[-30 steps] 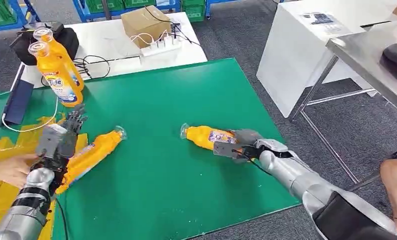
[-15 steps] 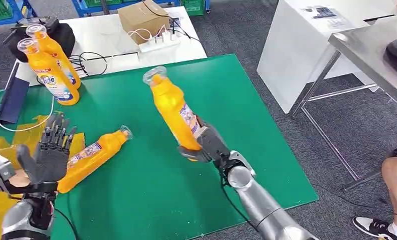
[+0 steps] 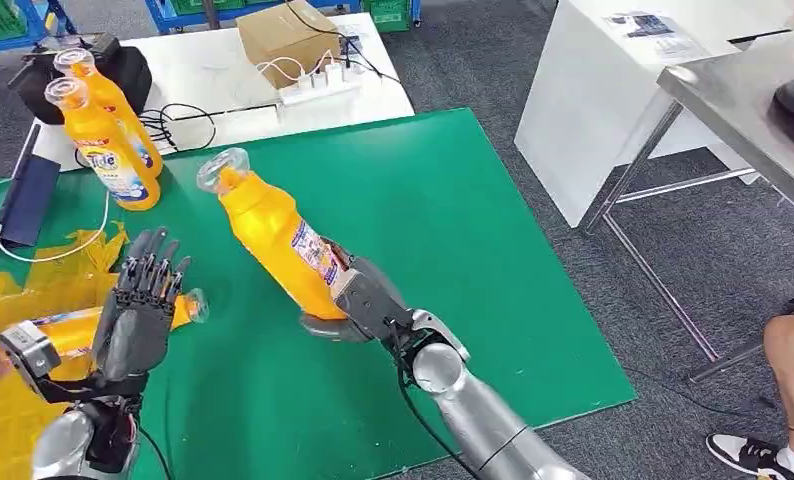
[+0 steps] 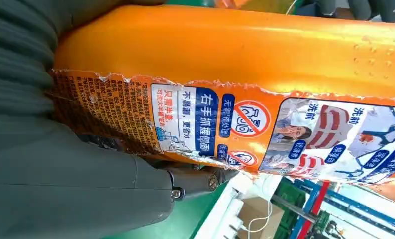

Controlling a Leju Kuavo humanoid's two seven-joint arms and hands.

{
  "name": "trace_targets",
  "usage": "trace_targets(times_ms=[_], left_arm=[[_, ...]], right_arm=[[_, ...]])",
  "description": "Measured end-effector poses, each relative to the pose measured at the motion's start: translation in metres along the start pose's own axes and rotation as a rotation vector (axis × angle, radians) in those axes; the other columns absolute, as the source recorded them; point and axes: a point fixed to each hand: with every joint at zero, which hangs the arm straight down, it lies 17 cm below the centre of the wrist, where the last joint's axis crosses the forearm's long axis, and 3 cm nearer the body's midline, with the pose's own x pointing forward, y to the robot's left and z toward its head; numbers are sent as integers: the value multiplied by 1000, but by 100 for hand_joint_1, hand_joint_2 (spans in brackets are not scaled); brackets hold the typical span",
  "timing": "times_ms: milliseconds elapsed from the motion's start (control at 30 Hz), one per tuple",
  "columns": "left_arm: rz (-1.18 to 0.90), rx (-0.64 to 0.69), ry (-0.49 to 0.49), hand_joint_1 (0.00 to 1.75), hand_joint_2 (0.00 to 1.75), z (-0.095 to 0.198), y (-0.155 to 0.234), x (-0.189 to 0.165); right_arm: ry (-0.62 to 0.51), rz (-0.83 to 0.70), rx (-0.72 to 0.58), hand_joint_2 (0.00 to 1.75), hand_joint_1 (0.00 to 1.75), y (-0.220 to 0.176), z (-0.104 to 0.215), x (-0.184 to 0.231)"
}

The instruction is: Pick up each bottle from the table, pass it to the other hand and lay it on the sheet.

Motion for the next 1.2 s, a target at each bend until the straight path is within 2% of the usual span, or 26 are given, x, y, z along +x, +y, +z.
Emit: trace_targets(times_ms=[233,433,600,633,1200], left_arm=[[-12,-86,-17,0,175,-7,-39,3],[-16,-141,-15,0,175,-12,-67,1],[-25,-134,9,0,175,-11,-66,-6],[-24,-132,12,175,175,-11,-66,-7],[-20,-135,51,175,175,-3,-63,-20]], right_arm=[[9,14,163,175,175,69,-8,9],[54,54,303,175,175,131,-2,-1],[56,108,384,175,175,162,0,3],[60,117,393,175,175,164,0,2],[97,143,417,175,175,170,4,-12]])
